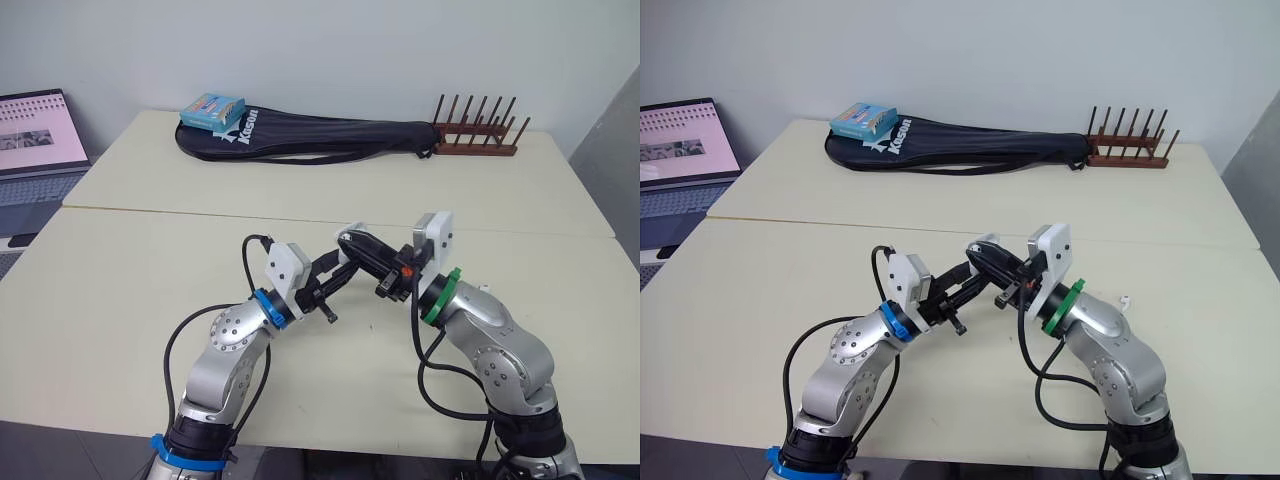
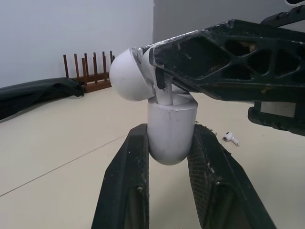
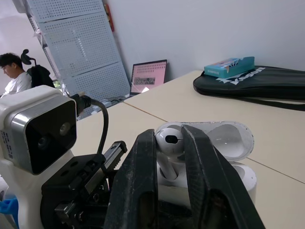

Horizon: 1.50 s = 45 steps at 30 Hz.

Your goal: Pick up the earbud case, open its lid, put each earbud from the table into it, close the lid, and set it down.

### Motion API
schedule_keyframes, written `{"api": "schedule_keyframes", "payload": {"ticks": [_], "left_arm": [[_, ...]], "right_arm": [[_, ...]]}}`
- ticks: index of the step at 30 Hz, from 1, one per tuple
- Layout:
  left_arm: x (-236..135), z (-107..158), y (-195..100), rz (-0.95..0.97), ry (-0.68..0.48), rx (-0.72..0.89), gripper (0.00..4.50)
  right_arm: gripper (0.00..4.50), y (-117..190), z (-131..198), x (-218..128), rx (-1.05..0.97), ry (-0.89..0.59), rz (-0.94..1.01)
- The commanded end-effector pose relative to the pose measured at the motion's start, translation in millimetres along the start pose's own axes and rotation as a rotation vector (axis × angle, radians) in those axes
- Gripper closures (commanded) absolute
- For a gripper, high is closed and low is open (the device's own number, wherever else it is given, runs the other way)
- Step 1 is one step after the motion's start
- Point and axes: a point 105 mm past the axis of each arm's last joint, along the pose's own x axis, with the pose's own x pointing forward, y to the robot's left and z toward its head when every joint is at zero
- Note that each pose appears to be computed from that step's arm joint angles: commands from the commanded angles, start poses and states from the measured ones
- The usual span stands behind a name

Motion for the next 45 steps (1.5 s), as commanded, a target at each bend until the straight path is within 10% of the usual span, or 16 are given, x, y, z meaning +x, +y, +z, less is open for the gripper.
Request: {"api": "schedule_keyframes", "payload": {"ticks": [1, 5, 16, 34, 38, 45], "left_arm": [[3, 17, -3, -0.009, -0.068, 0.036, 3.76], [2, 17, -2, -0.006, -0.065, 0.036, 3.76], [-2, 10, 4, 0.016, -0.042, 0.039, 3.76], [-8, 8, 10, 0.020, -0.015, 0.066, 3.76], [-9, 8, 10, 0.022, -0.013, 0.069, 3.76], [-8, 8, 10, 0.019, -0.006, 0.069, 3.76]], "right_arm": [[3.11, -1, -2, 0, -0.010, -0.003, -0.021], [1.71, -3, 8, -4, -0.058, -0.024, -0.024], [1.69, -44, 60, -80, -0.240, 0.107, -0.143], [1.32, -88, 10, -258, -0.307, 0.707, -0.499], [0.12, -92, 6, -263, -0.300, 0.686, -0.546], [0.00, -106, -9, -216, -0.251, 0.553, -0.619]]}}
